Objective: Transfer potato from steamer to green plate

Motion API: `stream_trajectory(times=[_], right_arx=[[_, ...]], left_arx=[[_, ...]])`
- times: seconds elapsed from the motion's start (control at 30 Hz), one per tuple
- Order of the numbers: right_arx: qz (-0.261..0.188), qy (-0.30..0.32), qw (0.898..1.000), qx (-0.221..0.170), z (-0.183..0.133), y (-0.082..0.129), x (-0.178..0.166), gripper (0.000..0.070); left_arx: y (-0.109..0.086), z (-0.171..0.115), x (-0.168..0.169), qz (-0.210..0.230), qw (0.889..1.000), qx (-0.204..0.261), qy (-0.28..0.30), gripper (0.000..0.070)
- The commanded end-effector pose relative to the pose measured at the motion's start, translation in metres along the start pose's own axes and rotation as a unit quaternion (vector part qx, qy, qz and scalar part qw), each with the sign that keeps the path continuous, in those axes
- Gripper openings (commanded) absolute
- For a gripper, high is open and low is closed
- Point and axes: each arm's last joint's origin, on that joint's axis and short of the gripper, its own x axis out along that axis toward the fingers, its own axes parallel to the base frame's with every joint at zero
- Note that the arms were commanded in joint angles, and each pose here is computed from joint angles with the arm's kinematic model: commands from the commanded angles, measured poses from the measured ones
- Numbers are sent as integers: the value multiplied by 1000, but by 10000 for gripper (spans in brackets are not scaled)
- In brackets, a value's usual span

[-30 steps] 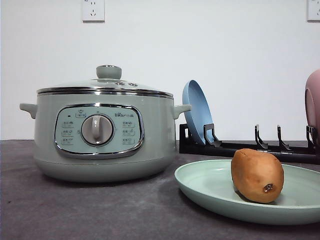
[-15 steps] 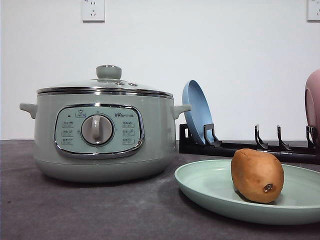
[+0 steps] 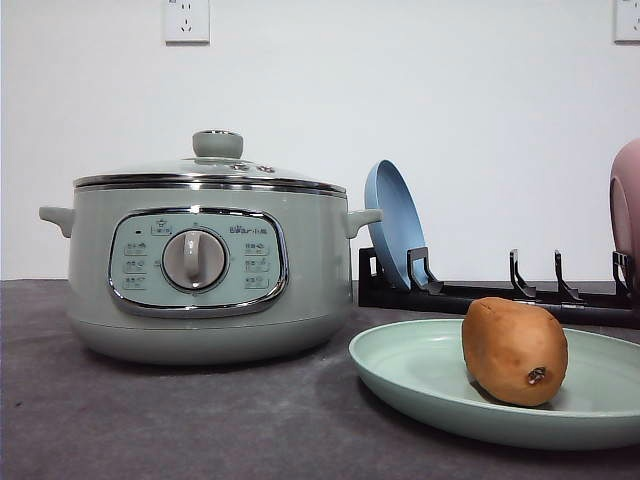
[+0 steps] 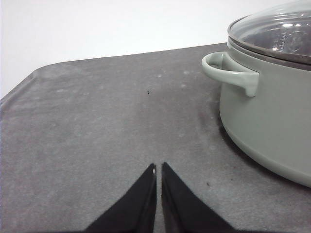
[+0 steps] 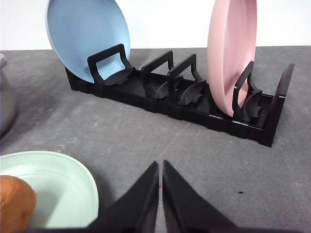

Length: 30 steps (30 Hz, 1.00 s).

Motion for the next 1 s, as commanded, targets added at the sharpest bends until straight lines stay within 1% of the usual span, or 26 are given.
stream_trajectory(times=[0.0,0.97], right_arx=[[0,-3,1000,-2,-1,0,0,0],[0,-3,1000,-2,-1,0,0,0]], left_arx=[[-1,-7,2,0,1000,-2,14,16],[-1,-7,2,0,1000,-2,14,16]])
